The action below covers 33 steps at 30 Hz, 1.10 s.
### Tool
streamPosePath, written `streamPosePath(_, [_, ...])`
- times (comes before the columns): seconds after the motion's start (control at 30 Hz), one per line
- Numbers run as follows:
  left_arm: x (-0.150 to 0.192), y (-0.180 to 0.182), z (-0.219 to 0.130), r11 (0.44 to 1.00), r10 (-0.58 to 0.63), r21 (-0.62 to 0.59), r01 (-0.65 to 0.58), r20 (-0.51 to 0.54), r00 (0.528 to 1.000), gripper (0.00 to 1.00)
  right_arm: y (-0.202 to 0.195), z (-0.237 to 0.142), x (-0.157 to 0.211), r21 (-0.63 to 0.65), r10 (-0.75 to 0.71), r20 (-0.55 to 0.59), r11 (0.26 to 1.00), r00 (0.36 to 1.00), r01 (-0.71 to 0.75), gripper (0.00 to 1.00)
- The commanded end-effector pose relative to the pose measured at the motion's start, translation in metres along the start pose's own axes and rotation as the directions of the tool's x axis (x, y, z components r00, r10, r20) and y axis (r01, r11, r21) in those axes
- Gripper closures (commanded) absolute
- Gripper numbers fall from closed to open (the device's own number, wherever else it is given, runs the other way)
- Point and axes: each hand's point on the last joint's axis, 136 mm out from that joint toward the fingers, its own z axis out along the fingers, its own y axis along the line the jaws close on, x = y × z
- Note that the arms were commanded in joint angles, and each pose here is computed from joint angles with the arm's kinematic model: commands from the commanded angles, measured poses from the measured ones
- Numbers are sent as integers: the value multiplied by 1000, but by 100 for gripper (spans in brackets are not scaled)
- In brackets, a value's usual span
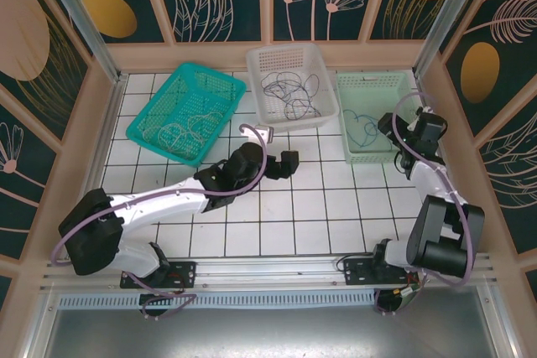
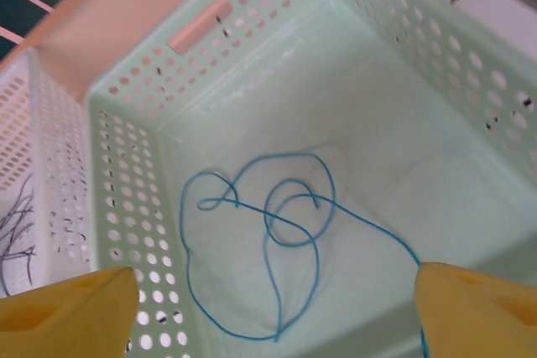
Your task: Untangle the cables
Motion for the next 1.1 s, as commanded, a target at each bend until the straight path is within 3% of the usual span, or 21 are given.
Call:
streamPosePath(0.0, [-11, 18, -12, 997, 6, -73, -3, 45, 999, 1, 6, -15, -18, 30, -87, 112, 996, 990, 84, 12])
streamPosePath(0.27, [-37, 74, -48, 979, 38, -203, -3, 171, 985, 1, 20, -34, 6, 46, -281, 363, 958, 889, 284, 9])
streamPosePath(0.47, [-51, 126, -82, 930, 100, -368, -4, 241, 965, 1, 15, -19, 32, 69, -347, 387, 935, 854, 349, 11])
streamPosePath(0.7, [-74, 183, -135, 798, 254, -602, -20, 305, 918, 1, 12, -2, 51, 81, -385, 390, 919, 836, 385, 13])
streamPosePath(0.83, [-73, 239, -161, 674, 333, -739, 2, 306, 892, 1, 10, -2, 54, 75, -384, 395, 919, 834, 388, 13])
streamPosePath(0.93, [-62, 273, -166, 635, 379, -773, -5, 307, 873, 1, 10, -1, 54, 60, -377, 391, 921, 840, 385, 12])
streamPosePath(1.0, [-50, 294, -168, 631, 380, -776, 16, 326, 866, 1, 10, -1, 55, 60, -378, 390, 921, 840, 386, 12])
streamPosePath(1.07, [-44, 306, -163, 672, 351, -740, 35, 360, 865, 1, 10, -1, 54, 61, -378, 391, 921, 840, 386, 11])
